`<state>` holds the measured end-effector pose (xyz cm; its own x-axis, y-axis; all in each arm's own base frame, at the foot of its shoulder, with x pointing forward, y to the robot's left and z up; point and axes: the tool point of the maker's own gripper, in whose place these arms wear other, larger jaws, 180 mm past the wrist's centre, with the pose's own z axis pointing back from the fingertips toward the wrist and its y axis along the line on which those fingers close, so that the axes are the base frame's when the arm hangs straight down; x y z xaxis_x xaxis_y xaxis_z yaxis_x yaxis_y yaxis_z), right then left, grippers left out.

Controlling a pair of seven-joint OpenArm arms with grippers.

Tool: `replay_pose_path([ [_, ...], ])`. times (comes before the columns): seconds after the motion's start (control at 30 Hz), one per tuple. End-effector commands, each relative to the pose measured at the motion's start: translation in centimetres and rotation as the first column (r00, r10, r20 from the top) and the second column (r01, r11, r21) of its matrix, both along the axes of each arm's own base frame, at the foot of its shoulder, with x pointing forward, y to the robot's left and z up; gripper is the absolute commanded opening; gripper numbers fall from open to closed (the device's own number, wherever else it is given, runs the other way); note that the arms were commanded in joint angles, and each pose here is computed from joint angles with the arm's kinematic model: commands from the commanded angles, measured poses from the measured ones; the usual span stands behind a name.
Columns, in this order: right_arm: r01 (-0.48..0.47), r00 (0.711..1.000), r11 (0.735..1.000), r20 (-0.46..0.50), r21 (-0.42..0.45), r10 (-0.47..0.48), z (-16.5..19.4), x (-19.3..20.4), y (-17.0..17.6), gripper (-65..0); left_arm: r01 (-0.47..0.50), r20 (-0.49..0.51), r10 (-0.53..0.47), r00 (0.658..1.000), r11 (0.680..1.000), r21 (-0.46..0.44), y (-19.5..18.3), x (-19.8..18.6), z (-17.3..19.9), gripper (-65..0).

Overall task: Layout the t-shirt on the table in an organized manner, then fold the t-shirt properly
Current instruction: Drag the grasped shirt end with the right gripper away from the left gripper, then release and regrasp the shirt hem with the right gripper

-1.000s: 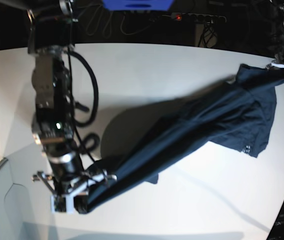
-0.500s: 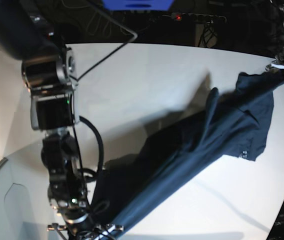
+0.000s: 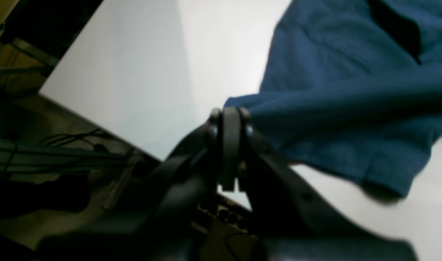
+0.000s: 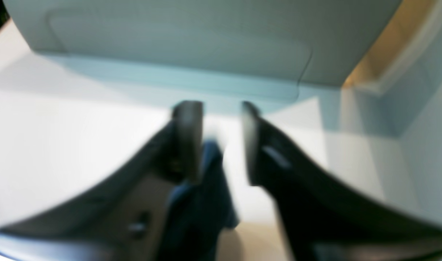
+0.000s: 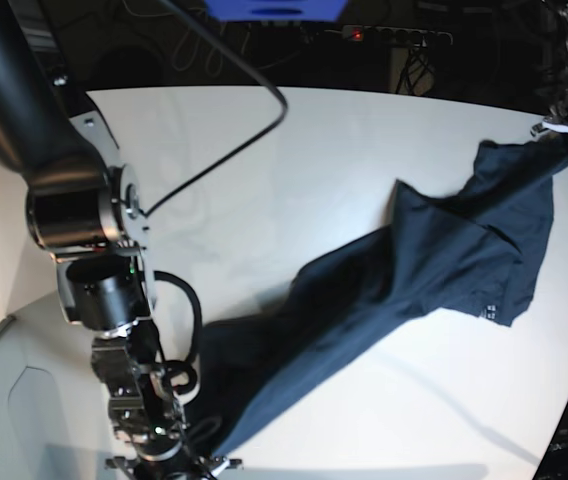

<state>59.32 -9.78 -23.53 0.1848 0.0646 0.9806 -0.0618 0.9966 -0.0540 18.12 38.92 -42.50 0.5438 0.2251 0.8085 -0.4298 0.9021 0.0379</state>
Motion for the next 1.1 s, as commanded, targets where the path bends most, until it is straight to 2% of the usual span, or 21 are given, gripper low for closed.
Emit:
replay_pose_path([
  [0.0, 0.001, 0.994, 1.0, 0.111, 0.003, -0.001, 4.0, 1.0, -0.1, -36.4, 0.001, 0.032, -0.002, 0.999, 0.999, 0.034, 0.8, 0.6, 1.3, -64.9],
  [0.1, -0.002, 0.994, 1.0, 0.111, 0.004, 0.002, 2.7, 0.3, 0.0, -22.1, 0.001, 0.036, -0.002, 0.999, 0.999, 0.034, 0.8, 0.7, 1.4, -64.9],
  [0.2, -0.003, 0.996, 1.0, 0.093, 0.006, 0.002, 0.8, -0.9, 0.0, -15.9, 0.001, 0.037, -0.002, 0.999, 0.999, 0.034, 0.8, 0.8, 1.4, -64.9],
  [0.33, -0.014, 0.999, 1.0, 0.033, 0.005, 0.013, -3.4, -3.2, 0.3, -15.7, 0.002, 0.041, -0.003, 0.999, 0.999, 0.032, 0.7, 0.9, 1.4, -64.9],
  [0.5, -0.012, 0.996, 1.0, -0.087, 0.006, 0.013, -9.7, -6.4, 0.3, -15.8, 0.001, 0.043, -0.003, 0.999, 0.999, 0.032, 0.7, 1.0, 1.5, -64.9],
  [0.63, -0.012, 0.981, 1.0, -0.193, 0.004, 0.012, -14.1, -8.3, 0.3, -15.8, 0.003, 0.042, -0.004, 0.999, 0.999, 0.032, 0.7, 1.0, 1.5, -64.9],
  [0.77, -0.028, 0.952, 1.0, -0.304, 0.007, 0.029, -18.2, -10.2, 0.4, -15.8, 0.004, 0.046, -0.005, 0.999, 1.0, 0.027, 0.6, 1.1, 1.4, -64.9],
  [0.9, -0.136, 0.929, 0.988, -0.338, 0.073, 0.153, -19.3, -11.2, 2.8, -15.9, 0.005, 0.056, -0.006, 0.998, 1.0, 0.026, 0.5, 1.6, 1.6, -64.9],
  [1.07, -0.153, 0.927, 0.984, -0.333, 0.09, 0.174, -19.0, -11.2, 4.1, -15.8, 0.002, 0.054, -0.003, 0.999, 1.0, 0.023, 0.5, 1.6, 1.4, -64.9],
])
